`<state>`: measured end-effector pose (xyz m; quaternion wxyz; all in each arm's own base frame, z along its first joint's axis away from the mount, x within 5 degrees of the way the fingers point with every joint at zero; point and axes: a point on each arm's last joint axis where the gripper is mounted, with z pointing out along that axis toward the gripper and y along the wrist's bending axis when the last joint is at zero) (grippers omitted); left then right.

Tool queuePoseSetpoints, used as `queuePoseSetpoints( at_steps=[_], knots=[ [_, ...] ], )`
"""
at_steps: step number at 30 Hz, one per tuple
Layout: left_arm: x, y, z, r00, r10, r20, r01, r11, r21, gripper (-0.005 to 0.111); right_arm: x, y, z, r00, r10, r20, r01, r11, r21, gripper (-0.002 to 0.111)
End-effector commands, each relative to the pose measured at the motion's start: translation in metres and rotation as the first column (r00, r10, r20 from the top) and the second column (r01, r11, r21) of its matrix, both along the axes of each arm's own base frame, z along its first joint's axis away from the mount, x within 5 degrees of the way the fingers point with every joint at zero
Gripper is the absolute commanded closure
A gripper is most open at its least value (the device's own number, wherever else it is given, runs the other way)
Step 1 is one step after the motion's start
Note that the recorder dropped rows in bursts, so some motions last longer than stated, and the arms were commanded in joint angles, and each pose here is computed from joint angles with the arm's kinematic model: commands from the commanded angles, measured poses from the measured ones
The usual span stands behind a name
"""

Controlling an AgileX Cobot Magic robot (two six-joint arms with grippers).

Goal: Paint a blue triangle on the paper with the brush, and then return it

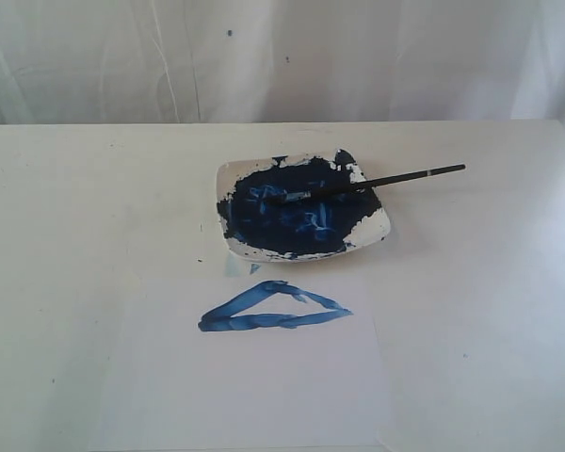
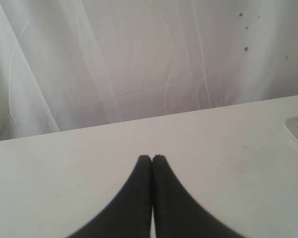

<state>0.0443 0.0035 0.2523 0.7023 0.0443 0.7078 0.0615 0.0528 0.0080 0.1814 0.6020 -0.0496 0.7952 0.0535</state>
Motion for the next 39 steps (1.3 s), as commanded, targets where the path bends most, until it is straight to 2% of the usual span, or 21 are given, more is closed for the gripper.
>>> queuePoseSetpoints(
  at_steps=[1,3,4,8,10,11,13,30,36,39],
  knots=[
    [0.001,-0.002,-0.004,1.000,-0.023,0.016,0.024,0.996,-0.089,0.107,0.000,0.000,0.001,1.000,0.003,0.016,-0.003,1.000,0.008,0.108],
    [0.004,-0.005,-0.015,0.999,-0.052,-0.001,0.051,0.977,-0.209,0.107,0.000,0.000,0.001,1.000,0.003,0.016,-0.003,1.000,0.008,0.108],
    [0.005,-0.006,-0.021,0.998,-0.058,-0.011,0.054,0.970,-0.236,0.107,0.000,0.000,0.001,1.000,0.003,0.016,-0.003,1.000,0.008,0.108],
    [0.012,-0.006,-0.061,0.992,-0.057,-0.111,0.029,0.970,-0.241,0.107,0.000,0.000,0.001,1.000,0.003,0.016,-0.003,1.000,0.008,0.108],
    [0.012,-0.006,-0.068,0.987,-0.058,-0.150,0.021,0.970,-0.241,0.107,0.000,0.000,0.001,1.000,0.003,0.016,-0.003,1.000,0.008,0.108],
    [0.009,-0.007,-0.080,0.958,-0.069,-0.278,-0.003,0.968,-0.250,0.107,0.000,0.000,0.001,1.000,0.003,0.016,-0.003,1.000,0.008,0.108],
    [0.006,-0.008,-0.090,0.919,-0.078,-0.387,-0.022,0.969,-0.248,0.107,0.000,0.000,0.001,1.000,0.003,0.016,-0.003,1.000,0.008,0.108],
    [0.005,-0.008,-0.090,0.917,-0.076,-0.392,-0.023,0.970,-0.242,0.107,0.000,0.000,0.001,1.000,0.003,0.016,-0.003,1.000,0.008,0.108],
    [0.005,-0.008,-0.090,0.916,-0.077,-0.394,0.023,0.990,-0.139,0.107,0.000,0.000,0.001,1.000,0.003,0.016,-0.003,1.000,0.008,0.108],
    [0.005,-0.008,-0.090,0.916,-0.077,-0.394,0.026,0.991,-0.134,0.107,0.000,0.000,0.001,1.000,0.003,0.016,-0.003,1.000,0.008,0.108]
  ],
)
